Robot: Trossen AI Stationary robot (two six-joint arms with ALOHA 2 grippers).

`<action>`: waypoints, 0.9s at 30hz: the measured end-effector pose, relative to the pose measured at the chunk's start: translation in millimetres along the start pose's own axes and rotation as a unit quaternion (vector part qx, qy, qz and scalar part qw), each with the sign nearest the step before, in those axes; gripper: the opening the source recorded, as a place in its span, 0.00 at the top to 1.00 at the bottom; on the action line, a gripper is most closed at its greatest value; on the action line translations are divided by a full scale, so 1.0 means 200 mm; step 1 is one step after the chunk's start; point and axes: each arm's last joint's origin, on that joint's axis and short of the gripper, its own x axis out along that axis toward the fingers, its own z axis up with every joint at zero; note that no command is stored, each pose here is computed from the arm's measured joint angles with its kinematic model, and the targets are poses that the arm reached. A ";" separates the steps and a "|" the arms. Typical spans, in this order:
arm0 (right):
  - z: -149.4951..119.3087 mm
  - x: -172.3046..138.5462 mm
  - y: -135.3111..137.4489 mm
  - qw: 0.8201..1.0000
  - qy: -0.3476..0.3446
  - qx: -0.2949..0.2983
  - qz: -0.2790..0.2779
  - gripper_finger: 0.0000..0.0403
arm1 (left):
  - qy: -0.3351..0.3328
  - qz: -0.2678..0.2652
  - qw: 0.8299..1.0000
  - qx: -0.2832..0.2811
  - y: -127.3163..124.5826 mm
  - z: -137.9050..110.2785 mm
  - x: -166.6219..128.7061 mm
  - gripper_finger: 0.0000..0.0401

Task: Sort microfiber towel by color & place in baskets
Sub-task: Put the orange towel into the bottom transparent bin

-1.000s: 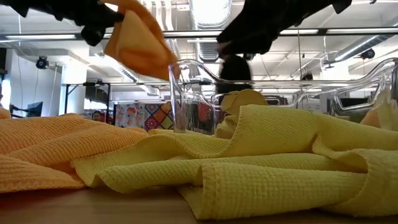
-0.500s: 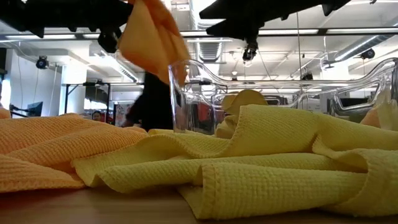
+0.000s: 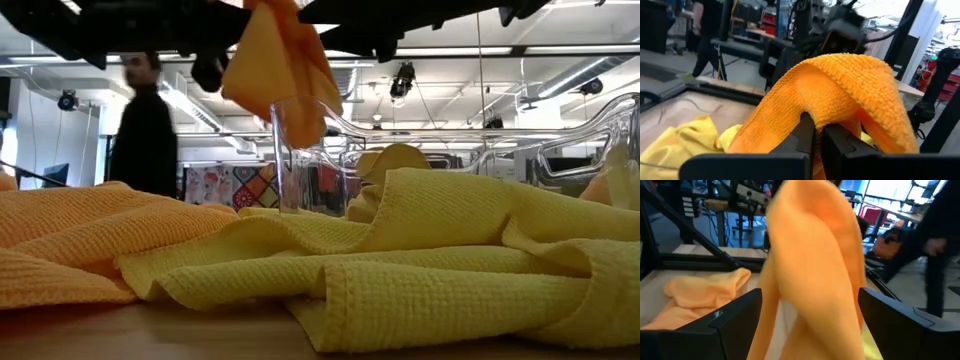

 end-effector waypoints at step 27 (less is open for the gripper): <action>0.03 0.09 0.03 1.000 0.025 0.009 -0.001 0.70 | 0.041 -0.032 0.999 0.009 -0.03 0.01 0.24 1.00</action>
